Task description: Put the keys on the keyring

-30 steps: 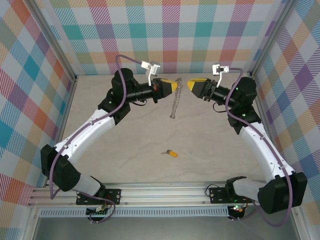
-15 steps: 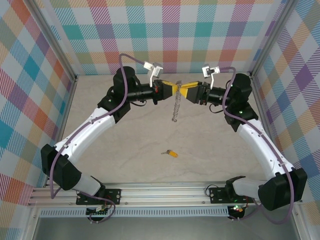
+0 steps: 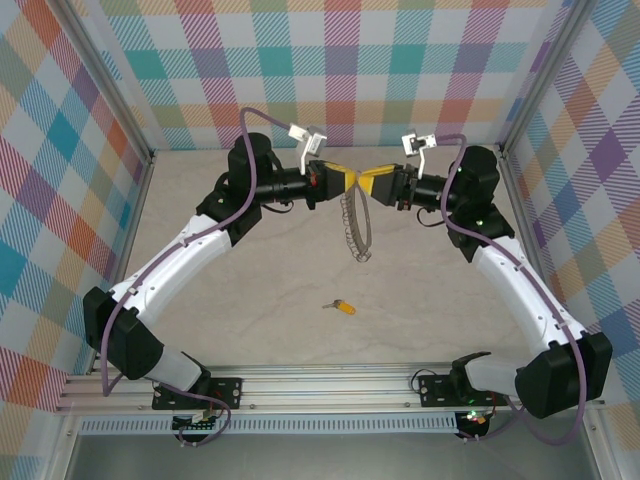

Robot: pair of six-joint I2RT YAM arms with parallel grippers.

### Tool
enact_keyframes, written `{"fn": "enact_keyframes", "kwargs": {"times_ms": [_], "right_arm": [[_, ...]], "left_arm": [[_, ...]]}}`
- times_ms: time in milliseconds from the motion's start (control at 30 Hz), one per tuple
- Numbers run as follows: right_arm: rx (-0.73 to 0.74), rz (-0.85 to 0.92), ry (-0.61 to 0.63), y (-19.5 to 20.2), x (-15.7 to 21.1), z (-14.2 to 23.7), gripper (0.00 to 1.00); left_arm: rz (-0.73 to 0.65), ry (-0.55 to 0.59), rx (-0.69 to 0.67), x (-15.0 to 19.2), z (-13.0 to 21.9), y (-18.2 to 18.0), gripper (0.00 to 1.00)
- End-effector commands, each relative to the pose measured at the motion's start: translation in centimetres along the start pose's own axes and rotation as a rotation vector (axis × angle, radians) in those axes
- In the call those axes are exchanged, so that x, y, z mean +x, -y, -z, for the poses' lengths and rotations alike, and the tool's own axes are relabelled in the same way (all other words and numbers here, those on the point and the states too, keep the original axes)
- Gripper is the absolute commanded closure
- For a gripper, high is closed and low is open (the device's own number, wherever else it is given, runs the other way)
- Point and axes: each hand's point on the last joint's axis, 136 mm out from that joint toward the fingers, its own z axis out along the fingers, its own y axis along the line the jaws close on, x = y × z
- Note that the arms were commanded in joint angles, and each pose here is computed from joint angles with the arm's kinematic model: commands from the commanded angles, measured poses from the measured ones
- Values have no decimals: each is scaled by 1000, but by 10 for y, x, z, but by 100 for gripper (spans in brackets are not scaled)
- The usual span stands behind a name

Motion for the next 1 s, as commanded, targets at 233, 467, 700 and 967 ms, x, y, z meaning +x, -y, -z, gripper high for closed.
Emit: {"fn": "enact_keyframes", "kwargs": {"times_ms": [233,467,700,967], "right_arm": [[89,52,19,3,-4,11,67],[67,32,12,7,-4,6,66],[18,22,0,3,-3,0,67],[-2,30,-5,-1,-5,-4,75]], "left_arm": [[-67,37,65,-20,5,25,100],[-69,38,72,-20,5,27,100],[-65,34,83,-18,4,28,100],[-59,31,89,-18,3,27,100]]}}
